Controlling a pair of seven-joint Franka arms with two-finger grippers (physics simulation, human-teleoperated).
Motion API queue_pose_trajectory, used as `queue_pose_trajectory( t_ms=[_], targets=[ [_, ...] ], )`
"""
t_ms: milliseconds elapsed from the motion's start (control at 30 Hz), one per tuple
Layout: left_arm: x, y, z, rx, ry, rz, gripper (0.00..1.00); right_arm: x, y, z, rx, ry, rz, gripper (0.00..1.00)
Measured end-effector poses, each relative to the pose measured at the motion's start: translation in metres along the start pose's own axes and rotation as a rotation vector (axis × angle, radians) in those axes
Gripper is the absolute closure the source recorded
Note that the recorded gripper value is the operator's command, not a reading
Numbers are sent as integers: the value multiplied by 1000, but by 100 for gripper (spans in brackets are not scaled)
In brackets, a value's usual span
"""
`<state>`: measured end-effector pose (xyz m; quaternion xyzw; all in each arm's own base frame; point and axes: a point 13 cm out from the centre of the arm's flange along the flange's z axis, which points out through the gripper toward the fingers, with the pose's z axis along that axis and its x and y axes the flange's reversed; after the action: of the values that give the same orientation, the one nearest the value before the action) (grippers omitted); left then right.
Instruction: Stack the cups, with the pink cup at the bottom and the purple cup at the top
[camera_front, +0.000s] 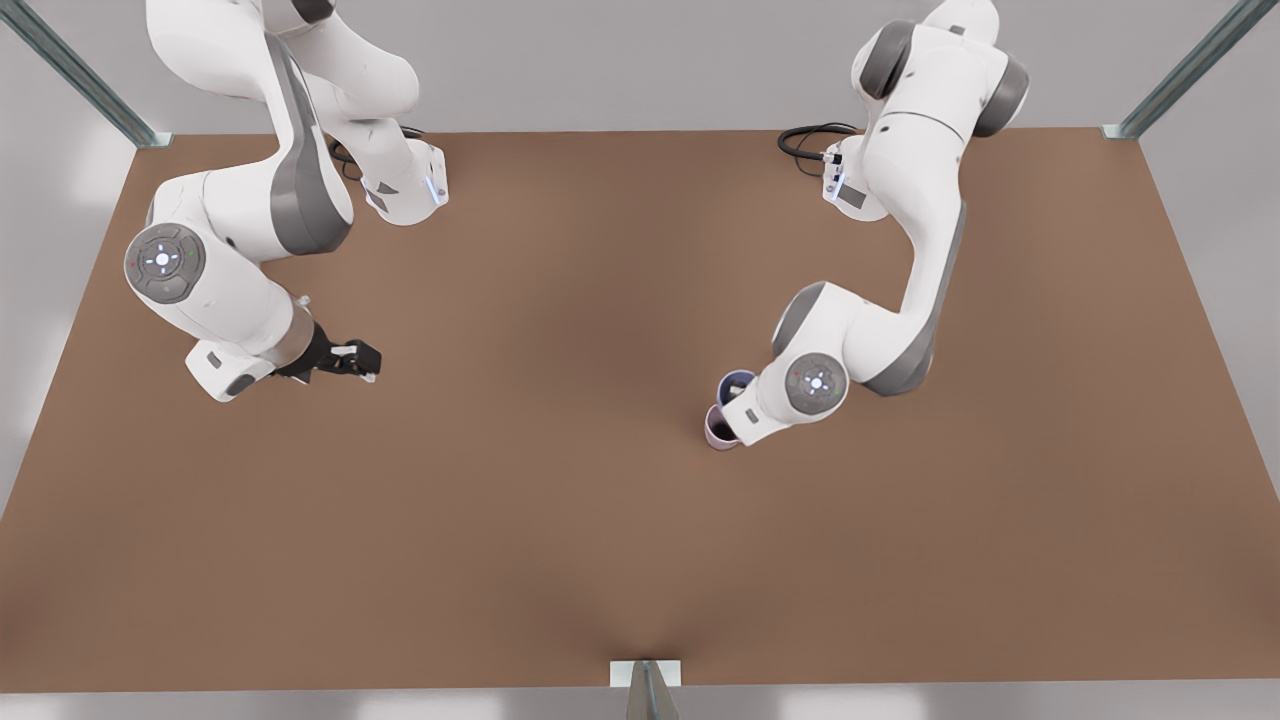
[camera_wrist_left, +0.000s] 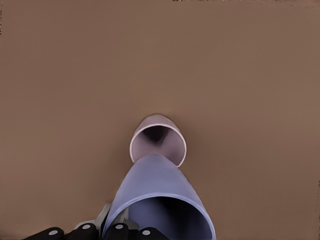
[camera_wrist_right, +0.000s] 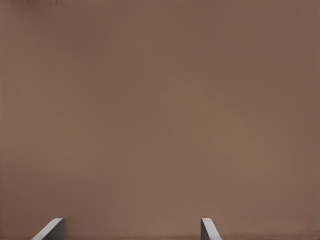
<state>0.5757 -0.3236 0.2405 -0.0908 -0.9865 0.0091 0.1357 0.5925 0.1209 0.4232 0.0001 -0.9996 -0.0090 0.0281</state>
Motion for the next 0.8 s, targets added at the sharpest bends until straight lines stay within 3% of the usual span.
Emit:
queue_pose_trajectory(
  t_ms=[800],
  targets=[
    [-18,-7,48,32,16,-256,79,-3,1,1,-5,-7,60,0]
  ],
)
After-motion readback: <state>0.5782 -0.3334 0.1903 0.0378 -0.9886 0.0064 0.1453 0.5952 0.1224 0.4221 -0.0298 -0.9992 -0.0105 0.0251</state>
